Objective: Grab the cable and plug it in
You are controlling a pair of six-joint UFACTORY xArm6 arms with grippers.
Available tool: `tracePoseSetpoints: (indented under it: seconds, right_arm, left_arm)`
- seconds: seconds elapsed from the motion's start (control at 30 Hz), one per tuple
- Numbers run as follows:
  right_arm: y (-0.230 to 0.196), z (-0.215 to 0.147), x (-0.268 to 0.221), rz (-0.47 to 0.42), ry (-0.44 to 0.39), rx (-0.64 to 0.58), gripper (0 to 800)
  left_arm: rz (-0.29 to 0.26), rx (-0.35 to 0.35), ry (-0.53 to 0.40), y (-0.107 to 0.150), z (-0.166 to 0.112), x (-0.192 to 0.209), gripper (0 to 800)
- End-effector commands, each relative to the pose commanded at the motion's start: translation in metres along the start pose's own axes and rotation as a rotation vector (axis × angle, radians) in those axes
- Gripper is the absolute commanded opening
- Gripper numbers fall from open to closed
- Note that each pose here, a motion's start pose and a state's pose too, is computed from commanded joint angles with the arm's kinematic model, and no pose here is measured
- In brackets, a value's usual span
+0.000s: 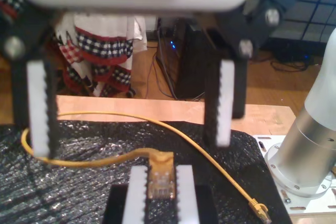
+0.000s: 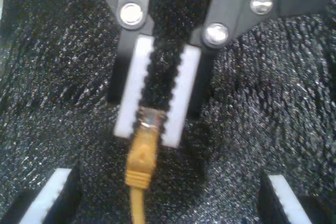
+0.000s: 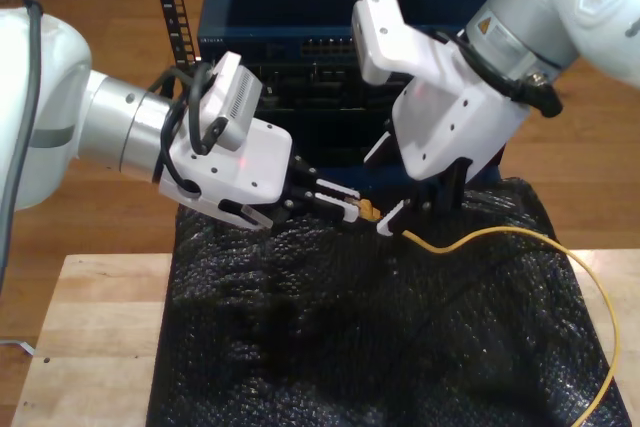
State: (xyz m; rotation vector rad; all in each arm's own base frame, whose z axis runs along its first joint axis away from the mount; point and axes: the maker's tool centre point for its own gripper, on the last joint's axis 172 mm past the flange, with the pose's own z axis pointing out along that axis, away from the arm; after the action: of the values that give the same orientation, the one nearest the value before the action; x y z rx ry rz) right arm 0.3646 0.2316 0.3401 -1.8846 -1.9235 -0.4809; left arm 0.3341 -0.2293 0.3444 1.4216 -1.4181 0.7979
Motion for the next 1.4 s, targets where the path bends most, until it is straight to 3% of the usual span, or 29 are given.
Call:
tracePoseSetpoints:
  seconds: [0.2,0.43,0.6,0.87,1.07,1.23,1.4]
  right_arm:
    - [0.001,-0.005,0.015,0.019,0.063,-0.002,790]
    - [0.005,-0.038,0.025,0.007,0.1,-0.08,788]
    - [-0.003,-0.064,0.032,-0.07,0.111,-0.145,786]
    - [-0.017,-0.076,0.037,-0.138,0.121,-0.191,784]
    - [-0.015,-0.078,0.035,-0.164,0.138,-0.276,772]
    - [-0.015,-0.086,0.04,-0.215,0.177,-0.358,752]
    - [-0.029,-0.09,0.052,-0.33,0.219,-0.386,728]
  left_arm:
    - [-0.05,-0.056,0.016,0.013,0.003,0.001,2]
    - [-0.108,-0.062,0.046,0.012,-0.007,-0.005,2]
    - [-0.188,-0.064,0.09,0.005,-0.02,-0.013,2]
    - [-0.238,-0.031,0.188,-0.01,-0.039,0.004,2]
    - [-0.336,-0.078,0.262,-0.011,-0.038,0.012,2]
    - [-0.352,-0.103,0.344,-0.013,-0.051,0.02,2]
    - [-0.375,-0.147,0.388,-0.009,-0.057,0.021,2]
